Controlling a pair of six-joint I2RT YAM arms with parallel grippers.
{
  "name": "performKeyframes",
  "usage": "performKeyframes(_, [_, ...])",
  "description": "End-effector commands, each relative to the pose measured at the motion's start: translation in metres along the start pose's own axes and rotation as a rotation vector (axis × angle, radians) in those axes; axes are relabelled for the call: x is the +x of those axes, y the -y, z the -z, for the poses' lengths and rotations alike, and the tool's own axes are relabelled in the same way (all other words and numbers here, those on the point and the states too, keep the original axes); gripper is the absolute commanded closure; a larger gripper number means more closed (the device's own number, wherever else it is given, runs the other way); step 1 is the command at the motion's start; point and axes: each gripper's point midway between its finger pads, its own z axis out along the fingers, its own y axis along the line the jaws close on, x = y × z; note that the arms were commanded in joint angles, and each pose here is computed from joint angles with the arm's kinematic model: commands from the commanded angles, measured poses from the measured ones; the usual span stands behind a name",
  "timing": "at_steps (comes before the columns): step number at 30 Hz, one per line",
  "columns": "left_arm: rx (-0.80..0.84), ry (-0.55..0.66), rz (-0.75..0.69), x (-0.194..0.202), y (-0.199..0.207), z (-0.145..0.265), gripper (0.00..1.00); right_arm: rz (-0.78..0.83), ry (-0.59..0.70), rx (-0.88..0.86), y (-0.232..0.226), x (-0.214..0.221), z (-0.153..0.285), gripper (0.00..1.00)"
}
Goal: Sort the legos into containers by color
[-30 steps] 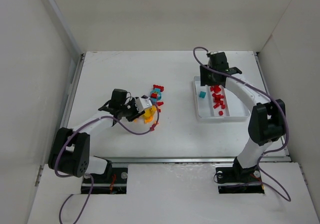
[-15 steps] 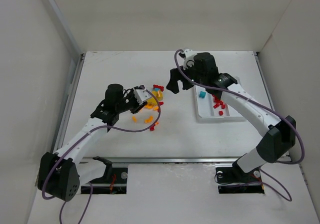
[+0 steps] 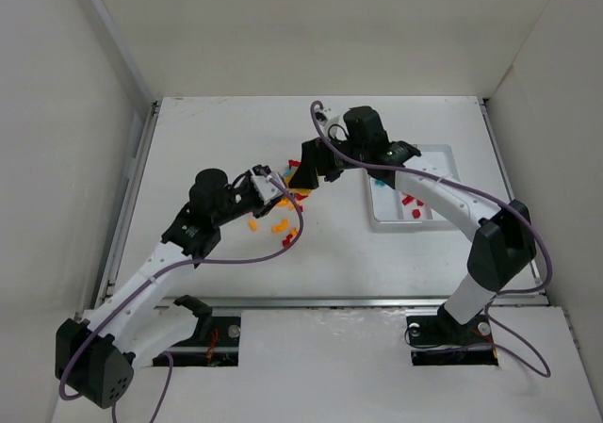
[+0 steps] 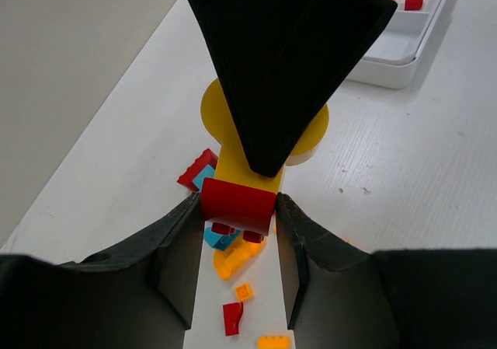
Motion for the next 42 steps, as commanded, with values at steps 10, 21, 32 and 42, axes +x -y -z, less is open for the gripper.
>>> performKeyframes(10, [-0.063, 0.093, -0.055, -0.025, -0.009, 0.005, 1.00, 0.009, -0.022, -0.257, -0.035, 0.001, -0.003, 0.67])
performKeyframes(21, [-0.155, -0.011, -0.009, 0.003, -0.020, 0.009, 1.00, -0.110, 0.018, -0.123, 0.026, 0.001, 0.013, 1.00])
performKeyframes(32, [-0.159, -0.077, 0.034, 0.031, -0.012, 0.009, 1.00, -0.288, 0.000, 0.213, 0.127, 0.047, 0.018, 1.00])
performKeyframes(42, [-0.042, 0.103, 0.303, -0.006, 0.008, 0.001, 1.00, -0.232, -0.228, 0.245, 0.137, 0.100, -0.031, 0.47])
